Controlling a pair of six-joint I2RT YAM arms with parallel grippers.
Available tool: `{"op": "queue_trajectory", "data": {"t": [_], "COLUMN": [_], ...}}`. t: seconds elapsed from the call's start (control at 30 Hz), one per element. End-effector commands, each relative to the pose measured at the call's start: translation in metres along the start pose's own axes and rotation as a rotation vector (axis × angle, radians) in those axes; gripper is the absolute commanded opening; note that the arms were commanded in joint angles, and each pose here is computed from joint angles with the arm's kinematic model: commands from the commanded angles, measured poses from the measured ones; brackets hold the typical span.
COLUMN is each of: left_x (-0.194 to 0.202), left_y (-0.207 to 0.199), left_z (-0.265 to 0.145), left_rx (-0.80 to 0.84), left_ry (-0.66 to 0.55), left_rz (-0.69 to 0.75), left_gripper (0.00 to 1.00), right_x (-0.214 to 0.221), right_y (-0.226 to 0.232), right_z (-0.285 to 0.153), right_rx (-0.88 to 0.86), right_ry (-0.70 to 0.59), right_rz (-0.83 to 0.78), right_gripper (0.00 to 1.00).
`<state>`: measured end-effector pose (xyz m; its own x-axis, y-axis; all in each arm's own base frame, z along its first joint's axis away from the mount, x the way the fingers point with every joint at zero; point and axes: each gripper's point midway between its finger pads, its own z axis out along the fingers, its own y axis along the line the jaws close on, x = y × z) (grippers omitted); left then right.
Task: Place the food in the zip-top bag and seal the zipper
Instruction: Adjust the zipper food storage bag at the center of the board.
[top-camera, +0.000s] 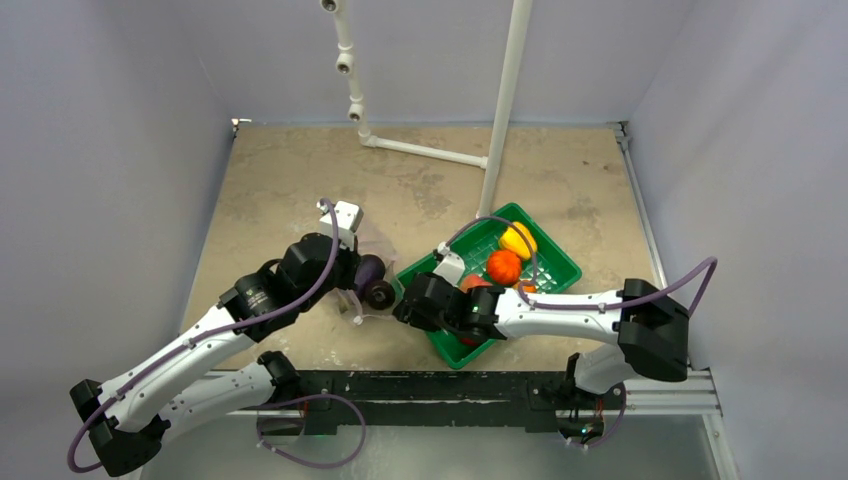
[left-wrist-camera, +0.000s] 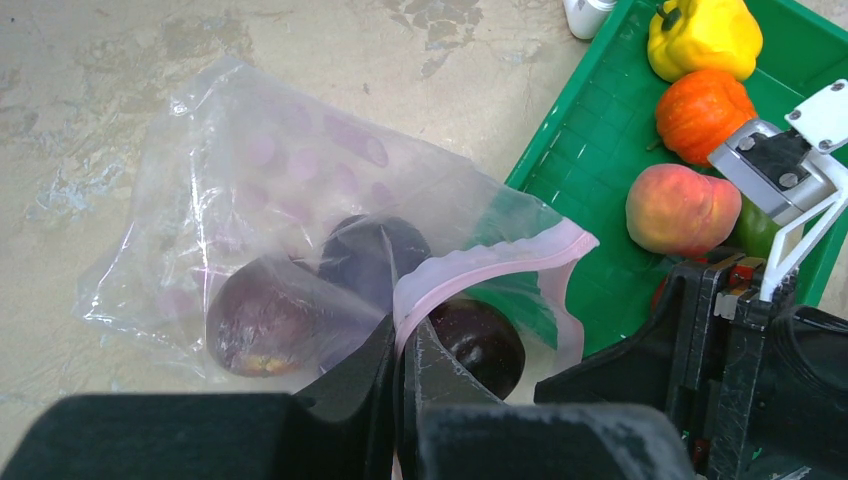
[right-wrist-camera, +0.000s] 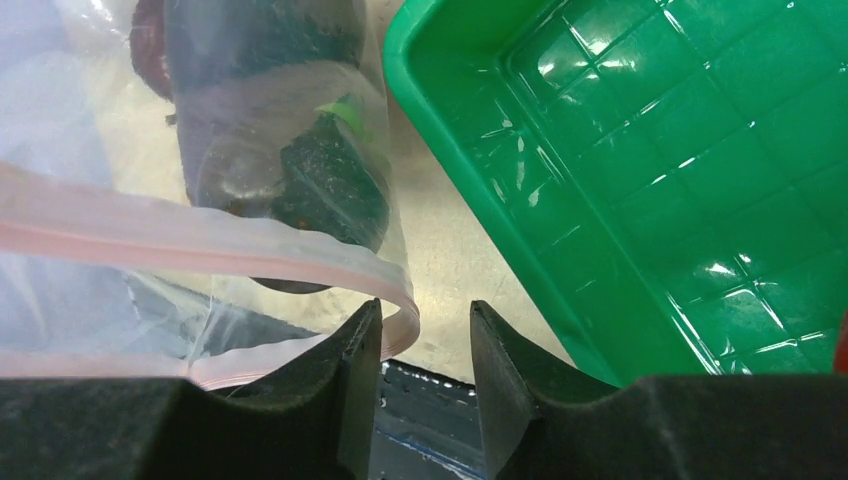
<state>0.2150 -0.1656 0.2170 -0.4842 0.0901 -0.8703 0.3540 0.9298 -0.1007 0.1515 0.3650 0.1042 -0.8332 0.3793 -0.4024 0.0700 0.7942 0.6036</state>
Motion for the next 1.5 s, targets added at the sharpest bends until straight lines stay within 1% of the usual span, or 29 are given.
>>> {"op": "queue_trajectory", "data": {"t": [0.0, 0.3, 0.37, 0.47, 0.57, 0.6, 0.67, 0.7, 0.83, 1.0, 1.13, 1.47], "left_x": [-0.014, -0.014, -0.014, -0.014, -0.014, -0.015, -0.016, -0.017, -0.02, -0.025, -0.023, -0.072], "left_y": [-0.004, -0.003, -0.003, -0.004, -0.004, -0.004, -0.005, -0.005, -0.004, 0.003, 0.009, 0.011], "left_z": [-0.002, -0.002, -0.002, -0.003, -0.003, -0.004, -0.005, -0.006, -0.009, -0.016, -0.022, -0.072], "left_rx": [0.014, 0.012, 0.012, 0.015, 0.018, 0.02, 0.028, 0.031, 0.031, 0.001, -0.039, -0.024], "left_ry": [-0.049, -0.05, -0.05, -0.051, -0.052, -0.055, -0.06, -0.063, -0.079, -0.096, -0.047, -0.072], "left_rz": [-0.03, -0.03, -0.031, -0.031, -0.031, -0.032, -0.036, -0.037, -0.044, -0.065, -0.063, -0.103], "left_gripper": [0.0, 0.0, 0.0, 0.0, 0.0, 0.0, 0.0, 0.0, 0.0, 0.0, 0.0, 0.0], "right_x": [-0.01, -0.019, -0.022, -0.026, -0.028, -0.028, -0.029, -0.031, -0.041, -0.059, -0.074, -0.103], "right_y": [0.01, 0.014, 0.016, 0.021, 0.028, 0.029, 0.031, 0.033, 0.045, 0.07, 0.09, 0.138], "right_z": [0.0, 0.004, 0.005, 0.005, 0.006, 0.007, 0.008, 0.007, -0.003, -0.031, -0.053, -0.104], "right_rx": [-0.013, -0.022, -0.019, -0.033, -0.05, -0.05, -0.046, -0.049, -0.096, -0.191, -0.235, -0.354], "right_ry": [-0.049, -0.102, -0.115, -0.133, -0.141, -0.144, -0.148, -0.153, -0.18, -0.213, -0.241, -0.297], "right_rz": [0.057, 0.115, 0.128, 0.138, 0.132, 0.131, 0.128, 0.127, 0.107, 0.042, -0.03, -0.158], "right_gripper": [0.39, 0.35, 0.31, 0.28, 0.2, 0.16, 0.01, 0.0, 0.0, 0.0, 0.0, 0.0]}}
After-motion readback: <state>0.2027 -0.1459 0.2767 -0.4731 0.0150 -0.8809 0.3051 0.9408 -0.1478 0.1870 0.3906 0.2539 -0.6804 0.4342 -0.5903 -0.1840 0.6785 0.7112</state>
